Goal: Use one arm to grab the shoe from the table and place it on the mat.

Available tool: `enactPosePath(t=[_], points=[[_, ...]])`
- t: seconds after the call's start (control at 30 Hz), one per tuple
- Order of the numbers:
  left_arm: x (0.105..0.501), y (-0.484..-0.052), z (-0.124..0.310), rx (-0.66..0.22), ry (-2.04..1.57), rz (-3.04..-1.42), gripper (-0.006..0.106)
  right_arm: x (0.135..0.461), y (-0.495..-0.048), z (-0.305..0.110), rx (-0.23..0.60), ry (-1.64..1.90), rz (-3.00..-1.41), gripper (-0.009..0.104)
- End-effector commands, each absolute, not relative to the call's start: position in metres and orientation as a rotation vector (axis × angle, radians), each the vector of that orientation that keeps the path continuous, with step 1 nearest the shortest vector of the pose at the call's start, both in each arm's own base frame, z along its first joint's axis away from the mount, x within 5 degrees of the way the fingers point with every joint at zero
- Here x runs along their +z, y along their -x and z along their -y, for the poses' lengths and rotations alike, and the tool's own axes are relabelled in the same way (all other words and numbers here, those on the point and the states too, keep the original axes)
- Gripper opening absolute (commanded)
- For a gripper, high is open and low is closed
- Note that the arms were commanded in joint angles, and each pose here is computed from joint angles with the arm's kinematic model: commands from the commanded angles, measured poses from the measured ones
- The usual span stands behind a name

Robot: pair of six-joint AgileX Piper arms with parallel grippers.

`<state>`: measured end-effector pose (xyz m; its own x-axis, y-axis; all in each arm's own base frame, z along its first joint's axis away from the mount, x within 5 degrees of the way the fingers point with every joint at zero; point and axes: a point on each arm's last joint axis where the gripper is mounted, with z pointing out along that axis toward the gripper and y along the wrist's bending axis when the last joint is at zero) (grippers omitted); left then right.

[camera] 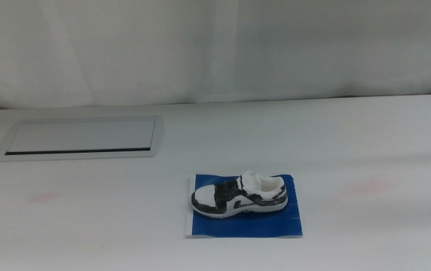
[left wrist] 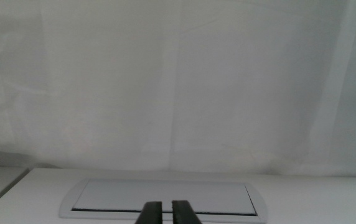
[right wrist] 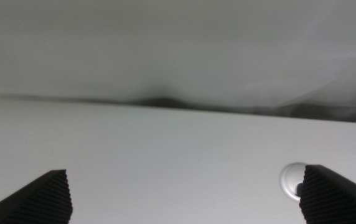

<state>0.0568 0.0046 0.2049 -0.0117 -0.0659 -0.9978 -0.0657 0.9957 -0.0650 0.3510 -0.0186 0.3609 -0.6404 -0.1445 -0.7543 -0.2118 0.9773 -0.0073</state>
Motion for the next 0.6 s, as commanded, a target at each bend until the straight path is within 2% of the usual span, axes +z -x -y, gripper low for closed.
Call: enactPosePath(t=[0.0,0.03,0.13,0.23,0.27,0.3,0.47,0.57], points=[[0.194,-0.055,-0.005,-0.005,0.112,-1.581,-0.003,0.374,-0.337,0.023,0.114,0.212,-2.223,0.102],[0.194,-0.055,-0.005,-0.005,0.112,-1.581,-0.003,0.376,-0.332,0.022,0.106,0.214,-2.215,0.100],[0.194,-0.055,-0.005,-0.005,0.112,-1.581,-0.003,0.381,-0.309,0.020,0.071,0.218,-2.163,0.077],[0.194,-0.055,-0.005,-0.005,0.112,-1.581,-0.003,0.385,-0.289,0.018,0.041,0.220,-2.111,0.028],[0.194,-0.055,-0.005,-0.005,0.112,-1.581,-0.003,0.387,-0.281,0.018,0.032,0.214,-2.089,0.006],[0.194,-0.055,-0.005,-0.005,0.112,-1.581,-0.003,0.390,-0.272,0.016,0.031,0.203,-2.063,-0.003],[0.194,-0.055,-0.005,-0.005,0.112,-1.581,-0.003,0.410,-0.222,0.000,0.015,0.249,-1.931,-0.003],[0.194,-0.055,-0.005,-0.005,0.112,-1.581,-0.003,0.419,-0.190,-0.010,0.041,0.267,-1.868,-0.003]])
